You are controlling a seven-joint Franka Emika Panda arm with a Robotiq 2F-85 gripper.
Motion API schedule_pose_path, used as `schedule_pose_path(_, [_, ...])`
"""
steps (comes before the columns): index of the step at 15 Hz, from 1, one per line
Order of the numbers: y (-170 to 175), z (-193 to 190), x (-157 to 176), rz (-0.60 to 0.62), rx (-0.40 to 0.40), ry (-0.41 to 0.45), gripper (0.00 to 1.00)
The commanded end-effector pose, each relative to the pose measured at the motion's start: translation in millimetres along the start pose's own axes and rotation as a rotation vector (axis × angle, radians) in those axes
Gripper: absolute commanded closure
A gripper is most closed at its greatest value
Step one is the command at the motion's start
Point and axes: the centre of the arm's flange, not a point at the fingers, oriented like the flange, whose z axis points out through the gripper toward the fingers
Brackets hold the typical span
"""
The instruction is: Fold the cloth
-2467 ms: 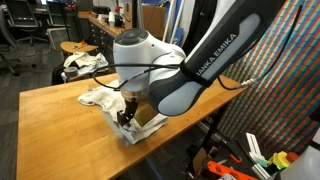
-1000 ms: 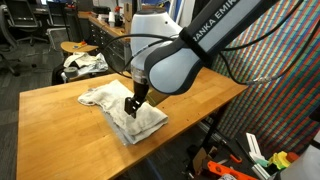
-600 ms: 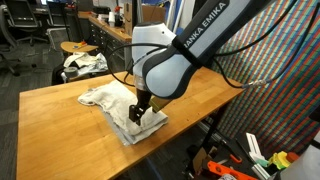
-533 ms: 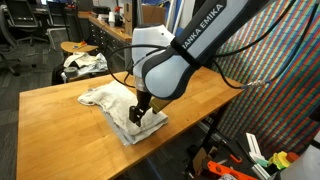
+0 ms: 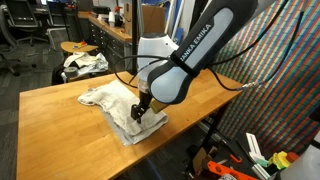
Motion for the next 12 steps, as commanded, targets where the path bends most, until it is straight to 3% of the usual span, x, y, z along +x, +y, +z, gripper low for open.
schedule_pose_path(1, [12.1, 15.0, 9.2, 0.037, -0.048, 0.059, 0.0])
schedule_pose_path(6, [21.7, 14.5, 4.0, -0.01, -0.097, 0.042, 0.0])
schedule_pose_path(12, [16.9, -3.0, -0.6, -0.073, -0.077, 0.043, 0.0])
